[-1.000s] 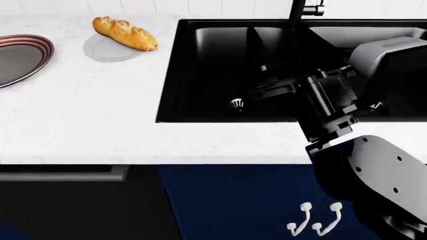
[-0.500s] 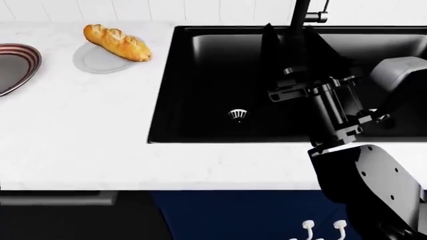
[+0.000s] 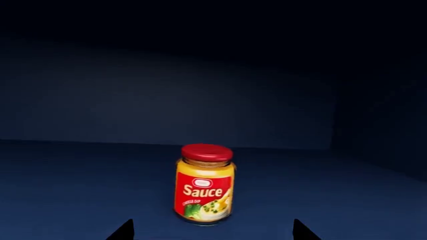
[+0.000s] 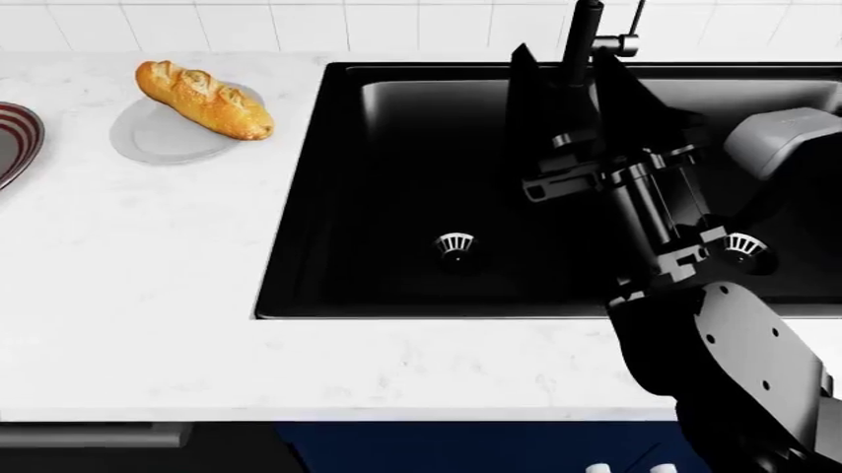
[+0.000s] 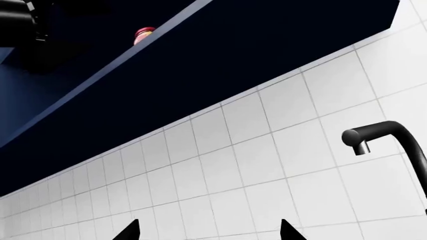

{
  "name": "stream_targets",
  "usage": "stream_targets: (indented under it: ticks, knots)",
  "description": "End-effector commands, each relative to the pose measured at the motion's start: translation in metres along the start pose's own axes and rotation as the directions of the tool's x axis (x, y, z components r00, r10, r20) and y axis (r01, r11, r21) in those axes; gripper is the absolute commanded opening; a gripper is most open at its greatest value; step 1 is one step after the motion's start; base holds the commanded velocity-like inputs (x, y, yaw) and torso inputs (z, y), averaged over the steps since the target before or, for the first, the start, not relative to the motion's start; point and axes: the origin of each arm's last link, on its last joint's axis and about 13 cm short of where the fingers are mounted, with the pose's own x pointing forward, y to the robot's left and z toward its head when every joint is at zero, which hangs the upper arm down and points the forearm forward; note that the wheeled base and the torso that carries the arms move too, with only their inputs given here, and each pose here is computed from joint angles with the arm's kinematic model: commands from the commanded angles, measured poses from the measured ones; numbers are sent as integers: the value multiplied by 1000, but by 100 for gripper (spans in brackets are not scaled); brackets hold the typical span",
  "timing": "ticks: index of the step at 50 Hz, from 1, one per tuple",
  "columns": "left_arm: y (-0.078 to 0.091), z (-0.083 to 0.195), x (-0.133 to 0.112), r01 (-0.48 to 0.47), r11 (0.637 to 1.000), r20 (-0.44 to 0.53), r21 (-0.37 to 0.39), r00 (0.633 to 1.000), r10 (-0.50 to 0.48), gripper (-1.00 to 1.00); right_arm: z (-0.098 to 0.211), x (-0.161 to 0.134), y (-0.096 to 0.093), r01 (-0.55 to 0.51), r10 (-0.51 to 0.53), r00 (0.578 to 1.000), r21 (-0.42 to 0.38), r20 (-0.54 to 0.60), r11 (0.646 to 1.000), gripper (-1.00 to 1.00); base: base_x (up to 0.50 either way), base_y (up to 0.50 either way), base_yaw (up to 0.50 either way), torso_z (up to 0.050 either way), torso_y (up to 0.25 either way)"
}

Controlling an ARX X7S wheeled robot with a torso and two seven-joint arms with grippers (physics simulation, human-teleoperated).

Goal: From the different types of pastries on the counter, select a croissant and place it on the cutting board. Then retrieve a jar of jam from the cabinet and place it alongside the croissant on the cutting board.

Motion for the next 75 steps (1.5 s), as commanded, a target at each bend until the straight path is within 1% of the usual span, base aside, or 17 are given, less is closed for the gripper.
stream_targets:
  ticks: [1, 23, 38, 46, 52, 56, 60, 61, 75]
  knots:
    - [0, 0, 0, -14, 1000, -3, 4, 1000, 14, 100, 1, -2, 1, -17, 17, 1000, -3, -11, 1000, 100, 0, 0, 0, 0, 0]
    - [0, 0, 0, -24, 1000, -2, 11, 1000, 24, 100, 3, -1, 2, -14, 14, 1000, -11, -2, 1000, 100, 79, 0, 0, 0, 0]
    - [0, 0, 0, -20, 1000, 0, 13, 1000, 20, 100, 2, 0, 2, -12, 12, 1000, -10, 0, 1000, 100, 208, -86, 0, 0, 0]
    - [0, 0, 0, -21, 1000, 0, 17, 1000, 21, 100, 8, -3, 3, -13, 13, 1000, -11, 4, 1000, 100, 219, -28, 0, 0, -10]
    - [1, 0, -1, -35, 999, -18, 28, 999, 35, 100, 10, -5, 4, -15, 15, 1000, -13, 7, 1000, 100, 217, -27, 0, 0, -13]
    - [1, -2, -3, -21, 999, -52, 27, 998, 22, 100, 11, -4, 4, -15, 16, 1000, -14, 10, 1000, 100, 164, 0, 0, 0, -8]
    - [0, -2, -3, -4, 1000, -63, 17, 998, 5, 100, 11, -3, 3, -14, 14, 1000, -13, 15, 1000, 100, 1, 0, 0, 0, -8]
    - [0, -2, -3, -2, 1000, -64, 13, 998, 3, -100, 11, -3, 3, -13, 14, 1000, -14, 16, 1000, 100, 0, 0, 0, 0, -13]
    - [0, -3, -3, 3, 1000, -71, 10, 998, -3, -100, 8, -1, 2, -10, 10, 1000, -14, 19, 1000, 100, -2, -1, -1, 0, -3]
